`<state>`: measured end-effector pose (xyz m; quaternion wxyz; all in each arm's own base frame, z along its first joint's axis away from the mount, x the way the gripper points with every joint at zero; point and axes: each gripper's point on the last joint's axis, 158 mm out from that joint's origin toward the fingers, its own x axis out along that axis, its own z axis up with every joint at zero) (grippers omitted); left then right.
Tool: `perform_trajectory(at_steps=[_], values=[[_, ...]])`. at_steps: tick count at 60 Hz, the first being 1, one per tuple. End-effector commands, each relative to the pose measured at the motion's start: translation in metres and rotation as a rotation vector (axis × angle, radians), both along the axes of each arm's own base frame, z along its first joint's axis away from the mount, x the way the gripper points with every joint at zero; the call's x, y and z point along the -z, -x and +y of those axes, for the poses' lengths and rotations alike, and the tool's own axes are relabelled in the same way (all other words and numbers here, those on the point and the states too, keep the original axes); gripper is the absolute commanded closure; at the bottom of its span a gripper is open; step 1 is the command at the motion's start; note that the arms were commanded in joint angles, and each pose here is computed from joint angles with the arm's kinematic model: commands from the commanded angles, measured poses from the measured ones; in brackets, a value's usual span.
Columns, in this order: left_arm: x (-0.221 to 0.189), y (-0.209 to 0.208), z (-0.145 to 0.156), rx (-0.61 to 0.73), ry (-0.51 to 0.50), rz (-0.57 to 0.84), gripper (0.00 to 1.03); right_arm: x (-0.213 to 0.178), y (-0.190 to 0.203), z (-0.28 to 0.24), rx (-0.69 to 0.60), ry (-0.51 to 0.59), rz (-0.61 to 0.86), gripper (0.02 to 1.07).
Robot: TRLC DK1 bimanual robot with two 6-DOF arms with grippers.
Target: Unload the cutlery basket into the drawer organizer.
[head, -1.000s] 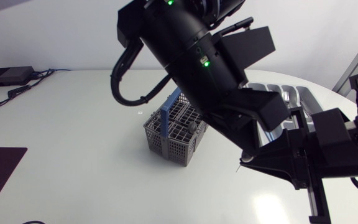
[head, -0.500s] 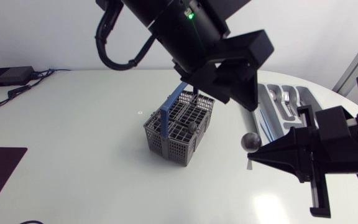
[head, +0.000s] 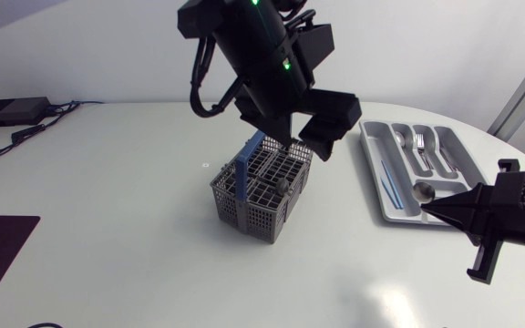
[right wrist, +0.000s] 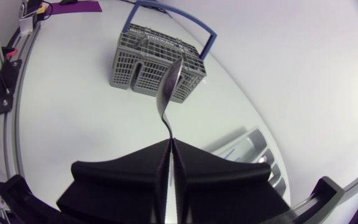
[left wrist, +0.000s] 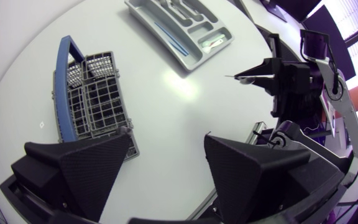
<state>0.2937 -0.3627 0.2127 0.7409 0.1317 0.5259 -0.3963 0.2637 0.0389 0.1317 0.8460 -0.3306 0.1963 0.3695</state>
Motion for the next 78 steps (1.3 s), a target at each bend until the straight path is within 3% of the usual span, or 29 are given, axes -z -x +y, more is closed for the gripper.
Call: perform_trajectory(at_steps=[1,17,43,78], values=[[0.017,-0.003,0.000,-0.036,-0.031,0.027,0.06,0.017,-0.002,-0.015,0.005,0.018,-0.001,1.01],[0.030,-0.019,0.001,-0.036,-0.055,-0.018,0.09,0.038,-0.028,-0.068,0.098,0.069,-0.082,1.01],[0.030,-0.050,-0.011,-0.064,0.023,-0.235,0.12,0.058,-0.059,-0.119,0.190,0.223,-0.227,1.01],[0.003,-0.028,0.012,-0.048,0.077,-0.310,0.12,0.122,-0.098,-0.172,0.221,0.516,-0.277,1.01]])
